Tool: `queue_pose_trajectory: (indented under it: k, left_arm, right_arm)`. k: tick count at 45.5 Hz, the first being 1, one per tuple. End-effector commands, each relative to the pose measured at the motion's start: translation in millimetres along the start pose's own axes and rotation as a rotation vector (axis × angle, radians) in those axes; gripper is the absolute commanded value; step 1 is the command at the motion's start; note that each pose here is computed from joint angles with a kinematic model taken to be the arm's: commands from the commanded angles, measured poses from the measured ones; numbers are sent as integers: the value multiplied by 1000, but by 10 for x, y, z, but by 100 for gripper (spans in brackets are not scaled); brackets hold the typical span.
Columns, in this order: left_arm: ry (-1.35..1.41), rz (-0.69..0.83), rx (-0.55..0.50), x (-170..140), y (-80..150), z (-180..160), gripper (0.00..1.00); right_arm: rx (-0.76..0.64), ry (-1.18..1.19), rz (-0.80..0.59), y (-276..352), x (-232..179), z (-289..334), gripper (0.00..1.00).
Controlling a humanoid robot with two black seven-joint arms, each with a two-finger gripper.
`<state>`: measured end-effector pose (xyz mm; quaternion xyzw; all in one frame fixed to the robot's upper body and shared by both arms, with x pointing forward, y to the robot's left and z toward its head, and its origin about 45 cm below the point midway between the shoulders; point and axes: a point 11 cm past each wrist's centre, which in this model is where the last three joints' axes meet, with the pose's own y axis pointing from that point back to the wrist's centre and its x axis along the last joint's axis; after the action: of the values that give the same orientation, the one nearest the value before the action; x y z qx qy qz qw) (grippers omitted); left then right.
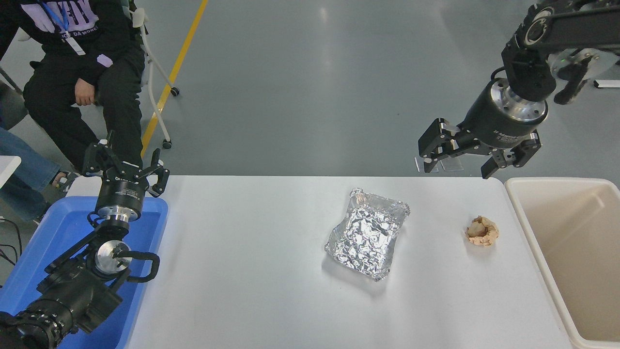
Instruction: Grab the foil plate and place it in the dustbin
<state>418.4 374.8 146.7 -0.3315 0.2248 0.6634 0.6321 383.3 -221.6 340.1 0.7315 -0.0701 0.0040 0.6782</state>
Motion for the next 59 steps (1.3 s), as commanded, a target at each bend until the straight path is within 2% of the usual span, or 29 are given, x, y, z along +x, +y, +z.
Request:
queue_pose_trajectory:
  k: [1, 16, 28, 42, 55, 59]
  left_arm:
    - [0, -2, 0, -8, -6, -1, 99]
    - [1, -1, 0, -7, -6, 0, 99]
    - [0, 0, 0, -1, 0, -2, 99]
    - [1, -1, 0, -7, -6, 0, 99]
    - [1, -1, 0, -7, -6, 0, 99]
    - [1, -1, 0, -7, -6, 0, 99]
  right_arm:
    - [51, -23, -64, -539, -130, -85, 100]
    - [-27, -168, 177, -1508, -225, 102, 100]
    - [-9, -323, 155, -2289, -583, -89, 100]
    - [-14, -411, 207, -2605, -545, 62, 100]
    - [11, -434, 258, -2632, -397, 69, 98]
    - [-2, -432, 279, -2680, -368, 149, 92]
